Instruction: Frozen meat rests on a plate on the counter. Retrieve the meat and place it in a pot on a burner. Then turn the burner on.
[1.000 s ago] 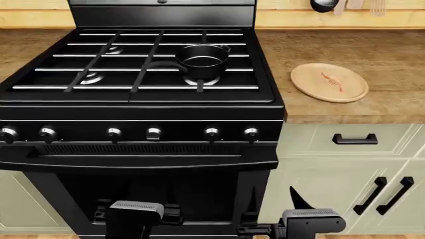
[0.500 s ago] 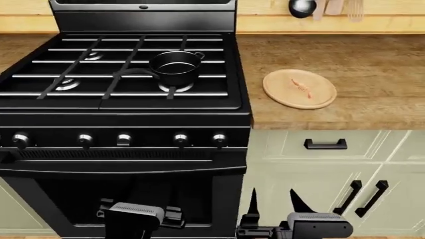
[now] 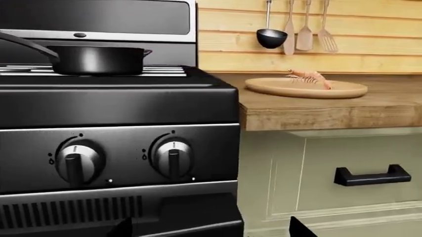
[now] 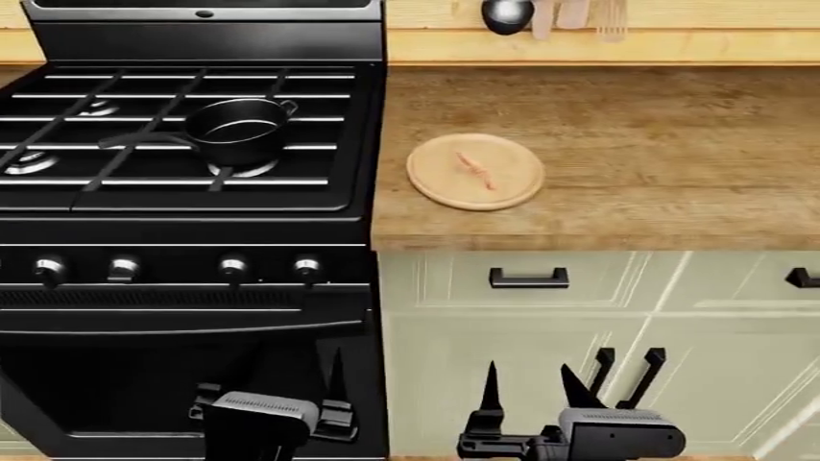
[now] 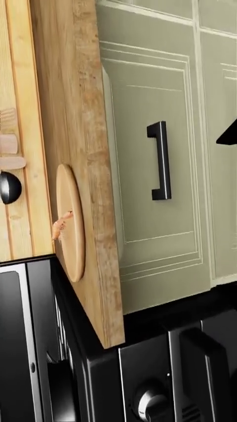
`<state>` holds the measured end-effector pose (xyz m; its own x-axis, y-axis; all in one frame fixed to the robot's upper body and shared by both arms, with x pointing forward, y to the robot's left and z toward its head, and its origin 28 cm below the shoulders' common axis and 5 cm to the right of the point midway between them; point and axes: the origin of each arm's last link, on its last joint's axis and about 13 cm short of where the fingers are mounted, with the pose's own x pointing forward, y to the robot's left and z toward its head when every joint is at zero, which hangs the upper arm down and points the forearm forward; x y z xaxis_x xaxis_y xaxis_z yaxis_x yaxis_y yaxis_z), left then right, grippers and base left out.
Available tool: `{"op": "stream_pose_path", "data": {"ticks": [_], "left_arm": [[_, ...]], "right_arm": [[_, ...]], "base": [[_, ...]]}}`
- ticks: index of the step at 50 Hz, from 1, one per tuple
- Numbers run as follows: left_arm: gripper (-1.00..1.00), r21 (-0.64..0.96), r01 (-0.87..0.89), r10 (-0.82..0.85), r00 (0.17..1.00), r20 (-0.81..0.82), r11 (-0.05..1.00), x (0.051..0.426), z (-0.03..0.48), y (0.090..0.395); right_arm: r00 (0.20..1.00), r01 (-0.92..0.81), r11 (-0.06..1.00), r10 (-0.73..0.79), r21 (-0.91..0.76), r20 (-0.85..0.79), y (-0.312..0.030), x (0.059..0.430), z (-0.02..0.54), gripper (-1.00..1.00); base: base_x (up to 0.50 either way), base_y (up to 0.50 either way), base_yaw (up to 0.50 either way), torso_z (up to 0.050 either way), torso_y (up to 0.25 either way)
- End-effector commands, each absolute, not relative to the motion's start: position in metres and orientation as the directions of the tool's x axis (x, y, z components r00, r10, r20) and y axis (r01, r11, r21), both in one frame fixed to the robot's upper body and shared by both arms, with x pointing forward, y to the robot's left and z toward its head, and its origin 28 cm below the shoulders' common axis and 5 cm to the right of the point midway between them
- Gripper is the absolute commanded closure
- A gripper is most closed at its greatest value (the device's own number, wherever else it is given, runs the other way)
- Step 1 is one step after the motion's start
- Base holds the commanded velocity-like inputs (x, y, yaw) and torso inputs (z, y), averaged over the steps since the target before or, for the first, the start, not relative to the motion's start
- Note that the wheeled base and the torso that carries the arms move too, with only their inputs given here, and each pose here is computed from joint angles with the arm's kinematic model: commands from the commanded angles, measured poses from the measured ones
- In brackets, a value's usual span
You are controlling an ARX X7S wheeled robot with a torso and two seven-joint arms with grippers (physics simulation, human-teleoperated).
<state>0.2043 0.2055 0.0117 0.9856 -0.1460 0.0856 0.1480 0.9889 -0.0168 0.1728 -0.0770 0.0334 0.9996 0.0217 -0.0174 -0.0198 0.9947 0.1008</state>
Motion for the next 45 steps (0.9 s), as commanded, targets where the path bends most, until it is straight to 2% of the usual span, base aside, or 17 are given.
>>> {"op": "stream_pose_path", "data": {"ticks": [1, 4, 6, 11, 20, 25, 26, 28, 37, 45], "left_arm": [[-1.0, -0.015, 0.149, -0.147, 0.985, 0.085, 0.989, 0.204, 0.012, 0.205], [-1.0, -0.02, 0.132, -0.131, 0.99, 0.051, 0.991, 0.204, 0.02, 0.202], [-1.0, -0.022, 0.091, -0.092, 0.995, -0.04, 0.996, 0.206, 0.027, 0.201], [-1.0, 0.061, 0.077, -0.069, 0.99, -0.124, 0.995, 0.2, 0.066, 0.206], [-1.0, 0.009, 0.113, -0.111, 0.988, -0.108, 0.994, 0.196, 0.169, 0.227], [-1.0, 0.059, 0.092, -0.088, 0.994, -0.069, 0.994, 0.201, 0.205, 0.236], [-1.0, 0.053, 0.079, -0.076, 0.995, -0.059, 0.995, 0.203, 0.211, 0.238], [-1.0, 0.058, 0.071, -0.068, 0.997, -0.045, 0.996, 0.204, 0.223, 0.239], [-1.0, 0.065, 0.049, -0.049, 0.999, -0.005, 0.997, 0.2, 0.251, 0.243], [-1.0, 0.065, 0.044, -0.044, 0.999, 0.002, 0.997, 0.201, 0.253, 0.245]], "right_arm": [[1.0, -0.016, 0.994, 0.018, 0.103, -0.016, -0.077, 0.173, 0.034, -1.0], [0.999, -0.013, 0.991, 0.017, 0.133, -0.029, -0.075, 0.172, 0.042, -1.0], [0.998, -0.002, 0.987, 0.013, 0.161, -0.067, -0.074, 0.172, 0.05, -1.0], [0.996, 0.005, 0.992, 0.006, 0.123, -0.089, -0.079, 0.169, 0.094, -1.0], [0.997, -0.063, 0.998, 0.065, 0.028, -0.043, -0.093, 0.172, 0.188, -1.0], [1.0, -0.005, 1.0, 0.005, 0.0, -0.023, -0.1, 0.179, 0.23, -1.0], [0.995, -0.101, 0.995, 0.101, 0.002, -0.023, -0.099, 0.174, 0.238, -1.0], [0.99, -0.141, 0.99, 0.141, -0.005, -0.01, -0.1, 0.173, 0.247, -1.0], [0.977, -0.211, 0.978, 0.211, -0.003, 0.026, -0.101, 0.171, 0.271, -1.0], [0.969, -0.241, 0.97, 0.242, -0.017, 0.045, -0.101, 0.169, 0.275, -1.0]], "base": [[0.0, -0.5, 0.0, 0.05, 0.0], [0.0, -0.01, 0.0, 0.027, 0.0], [0.0, 0.0, 0.0, 0.0, 0.0], [0.0, 0.0, 0.0, 0.0, 0.0], [0.0, 0.0, 0.0, 0.0, 0.0], [0.0, 0.0, 0.0, 0.0, 0.0], [0.0, 0.0, 0.0, 0.0, 0.0], [0.0, 0.0, 0.0, 0.0, 0.0], [0.02, 0.0, 0.0, 0.0, 0.0], [0.48, 0.0, 0.0, 0.0, 0.0]]}}
